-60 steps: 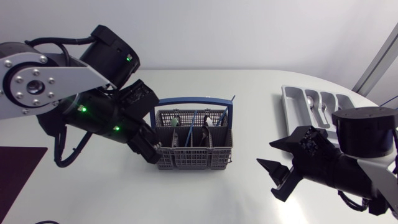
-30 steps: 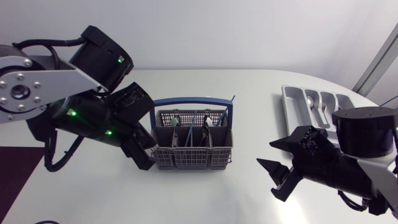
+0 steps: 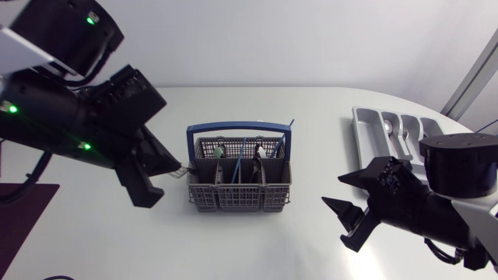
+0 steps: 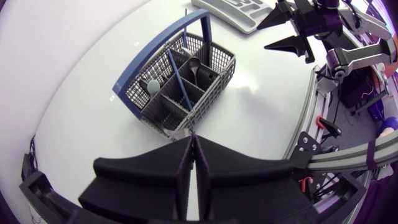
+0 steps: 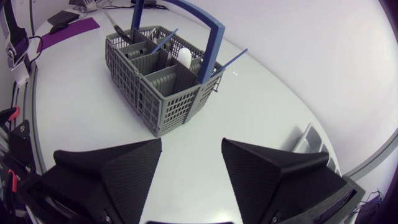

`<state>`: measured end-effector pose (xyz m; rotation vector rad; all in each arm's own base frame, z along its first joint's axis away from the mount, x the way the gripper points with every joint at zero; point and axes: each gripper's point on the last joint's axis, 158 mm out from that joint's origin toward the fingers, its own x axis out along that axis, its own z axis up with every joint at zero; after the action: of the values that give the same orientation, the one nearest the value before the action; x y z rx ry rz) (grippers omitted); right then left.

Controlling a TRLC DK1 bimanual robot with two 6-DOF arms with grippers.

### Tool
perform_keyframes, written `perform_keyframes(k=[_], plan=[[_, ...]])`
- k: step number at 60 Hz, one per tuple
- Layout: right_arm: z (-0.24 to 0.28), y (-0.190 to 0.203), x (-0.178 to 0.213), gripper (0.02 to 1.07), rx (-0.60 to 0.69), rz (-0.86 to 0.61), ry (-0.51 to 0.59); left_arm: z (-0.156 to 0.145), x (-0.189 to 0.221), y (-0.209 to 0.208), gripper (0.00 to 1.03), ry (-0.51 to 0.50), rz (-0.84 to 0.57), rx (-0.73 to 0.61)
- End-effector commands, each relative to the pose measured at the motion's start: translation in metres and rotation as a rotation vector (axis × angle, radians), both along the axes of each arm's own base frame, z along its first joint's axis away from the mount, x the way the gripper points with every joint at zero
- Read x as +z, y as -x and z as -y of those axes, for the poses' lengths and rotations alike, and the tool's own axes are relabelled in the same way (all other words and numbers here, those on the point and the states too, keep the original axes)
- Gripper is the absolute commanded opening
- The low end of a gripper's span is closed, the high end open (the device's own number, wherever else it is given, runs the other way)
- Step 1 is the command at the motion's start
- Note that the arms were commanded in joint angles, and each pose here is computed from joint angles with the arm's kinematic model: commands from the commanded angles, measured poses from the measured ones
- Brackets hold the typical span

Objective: Sort the cutlery from the basket into the organizer compartments.

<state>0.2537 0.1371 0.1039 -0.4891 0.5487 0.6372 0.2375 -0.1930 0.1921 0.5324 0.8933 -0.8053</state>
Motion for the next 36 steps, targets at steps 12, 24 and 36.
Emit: perform_keyframes(k=[12, 24, 36], plan=[[-0.002, 0.008, 0.027, 0.76, 0.052, 0.072, -0.009, 0.006, 0.063, 0.017, 0.04, 0.066, 0.119, -0.108], [-0.006, 0.017, 0.064, 0.78, 0.102, 0.153, -0.052, 0.019, 0.085, 0.042, 0.04, 0.112, 0.169, -0.215], [-0.019, 0.028, 0.087, 0.78, 0.192, 0.193, -0.068, 0.033, 0.085, 0.063, 0.04, 0.127, 0.161, -0.339]])
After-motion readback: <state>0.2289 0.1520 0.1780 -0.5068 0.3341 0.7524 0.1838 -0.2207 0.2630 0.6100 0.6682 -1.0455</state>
